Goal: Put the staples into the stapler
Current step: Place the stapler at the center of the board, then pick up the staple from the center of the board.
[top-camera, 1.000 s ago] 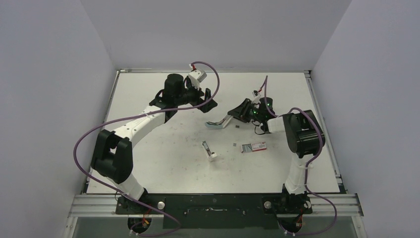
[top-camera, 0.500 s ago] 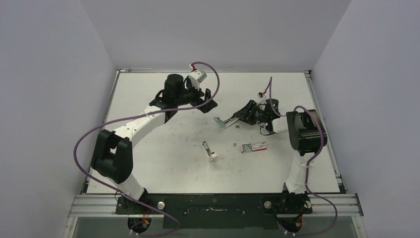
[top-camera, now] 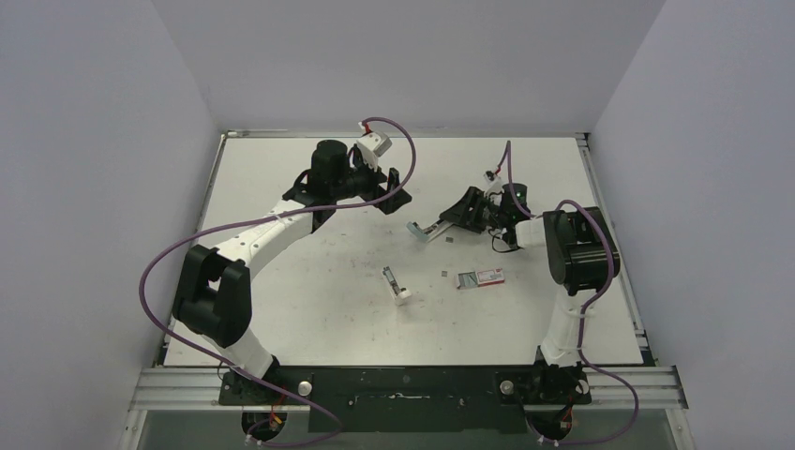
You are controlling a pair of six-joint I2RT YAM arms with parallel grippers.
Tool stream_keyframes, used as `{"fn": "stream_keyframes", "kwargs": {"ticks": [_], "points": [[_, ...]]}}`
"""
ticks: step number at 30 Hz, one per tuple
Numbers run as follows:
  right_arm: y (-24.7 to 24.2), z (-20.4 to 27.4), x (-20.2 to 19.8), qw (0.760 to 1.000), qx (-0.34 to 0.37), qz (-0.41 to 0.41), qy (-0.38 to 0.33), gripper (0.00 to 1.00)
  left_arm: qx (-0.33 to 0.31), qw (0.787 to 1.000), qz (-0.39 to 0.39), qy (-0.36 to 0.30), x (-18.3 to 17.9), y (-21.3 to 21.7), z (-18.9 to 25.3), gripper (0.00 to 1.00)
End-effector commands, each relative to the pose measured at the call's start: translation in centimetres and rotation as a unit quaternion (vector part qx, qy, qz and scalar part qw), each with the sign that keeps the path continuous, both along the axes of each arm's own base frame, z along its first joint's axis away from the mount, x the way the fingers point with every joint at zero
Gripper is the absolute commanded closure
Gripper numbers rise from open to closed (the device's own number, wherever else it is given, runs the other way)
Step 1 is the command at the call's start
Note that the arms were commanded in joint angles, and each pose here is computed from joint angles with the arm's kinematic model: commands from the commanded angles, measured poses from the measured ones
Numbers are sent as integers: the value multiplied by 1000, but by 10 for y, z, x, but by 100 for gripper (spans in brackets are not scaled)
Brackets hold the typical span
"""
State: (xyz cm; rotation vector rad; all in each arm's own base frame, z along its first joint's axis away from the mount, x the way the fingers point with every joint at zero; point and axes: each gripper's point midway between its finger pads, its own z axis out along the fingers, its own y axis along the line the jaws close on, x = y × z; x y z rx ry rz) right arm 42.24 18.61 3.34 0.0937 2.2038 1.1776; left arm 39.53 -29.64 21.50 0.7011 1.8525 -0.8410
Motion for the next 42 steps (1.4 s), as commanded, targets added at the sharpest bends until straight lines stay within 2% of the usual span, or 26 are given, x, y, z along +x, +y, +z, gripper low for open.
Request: {"fn": "stream_keyframes", "kwargs": {"ticks": [1,13,17,21,24,31,37,42], "points": [[-21,-23,-3,997,-67,-20,19,42,-16,999,-11,-42,-3,1,29,3],[-36,-7,2,993,-119,-22,-8,36,-7,999,-7,-52,-3,9,31,4],[-44,8,2,990,-138,-13,-39,36,-10,998,3,-59,0,20,33,3],[-42,26,-4,980,-165,45,-99,41,-10,998,5,-63,1,30,35,3],[-40,35,-11,962,-202,117,-144,42,-8,998,2,-64,0,37,32,3],[-47,27,-32,898,-278,275,-201,44,9,998,-5,-69,1,48,24,3],[-38,10,-42,852,-295,367,-228,46,23,998,-8,-61,3,64,14,3],[-27,1,-44,821,-303,409,-258,46,17,999,0,-49,6,83,10,3]]}}
